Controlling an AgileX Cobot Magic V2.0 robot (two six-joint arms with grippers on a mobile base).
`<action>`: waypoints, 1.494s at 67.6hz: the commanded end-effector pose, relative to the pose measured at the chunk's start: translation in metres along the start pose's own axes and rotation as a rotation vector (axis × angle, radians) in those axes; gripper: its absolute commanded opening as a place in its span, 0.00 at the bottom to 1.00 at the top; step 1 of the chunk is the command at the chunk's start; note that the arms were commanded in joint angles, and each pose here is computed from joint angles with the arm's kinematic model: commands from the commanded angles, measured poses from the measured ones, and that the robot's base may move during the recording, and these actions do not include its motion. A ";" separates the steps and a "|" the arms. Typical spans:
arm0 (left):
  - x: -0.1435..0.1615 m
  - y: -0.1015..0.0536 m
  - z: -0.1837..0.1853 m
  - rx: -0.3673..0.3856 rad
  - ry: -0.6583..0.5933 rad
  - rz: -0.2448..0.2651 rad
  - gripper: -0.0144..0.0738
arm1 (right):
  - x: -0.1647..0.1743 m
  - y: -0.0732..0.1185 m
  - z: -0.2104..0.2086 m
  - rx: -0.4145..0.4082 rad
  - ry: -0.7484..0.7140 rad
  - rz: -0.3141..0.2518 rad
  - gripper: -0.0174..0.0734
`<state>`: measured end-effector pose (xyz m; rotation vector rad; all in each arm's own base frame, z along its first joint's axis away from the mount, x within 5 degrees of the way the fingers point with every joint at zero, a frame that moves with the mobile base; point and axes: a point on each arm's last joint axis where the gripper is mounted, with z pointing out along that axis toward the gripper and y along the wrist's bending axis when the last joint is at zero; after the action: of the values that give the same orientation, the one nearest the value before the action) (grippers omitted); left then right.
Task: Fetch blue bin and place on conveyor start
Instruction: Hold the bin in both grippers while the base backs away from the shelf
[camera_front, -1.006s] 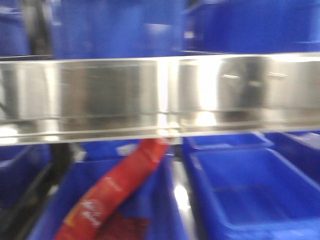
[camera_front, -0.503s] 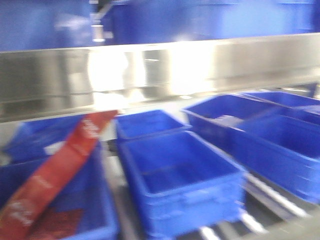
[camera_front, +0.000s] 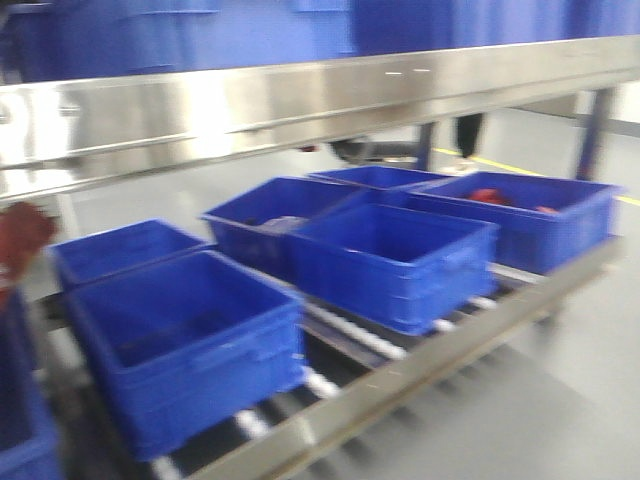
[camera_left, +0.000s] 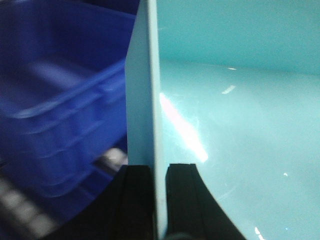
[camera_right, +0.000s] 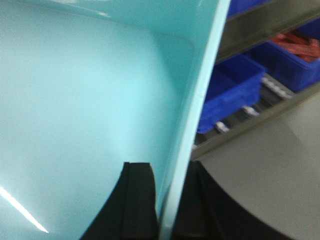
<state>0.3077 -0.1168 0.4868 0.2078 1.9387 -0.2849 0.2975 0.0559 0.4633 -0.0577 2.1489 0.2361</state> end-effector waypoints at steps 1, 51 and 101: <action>-0.011 -0.006 -0.007 0.054 -0.102 -0.036 0.04 | -0.004 0.002 -0.005 -0.016 -0.036 -0.023 0.03; -0.011 -0.006 -0.007 0.054 -0.102 -0.036 0.04 | -0.004 0.002 -0.005 -0.016 -0.036 -0.023 0.03; -0.011 -0.006 -0.007 0.054 -0.102 -0.036 0.04 | -0.004 0.002 -0.005 -0.016 -0.036 -0.023 0.03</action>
<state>0.3078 -0.1168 0.4871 0.2075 1.9344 -0.2859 0.2969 0.0558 0.4639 -0.0577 2.1471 0.2363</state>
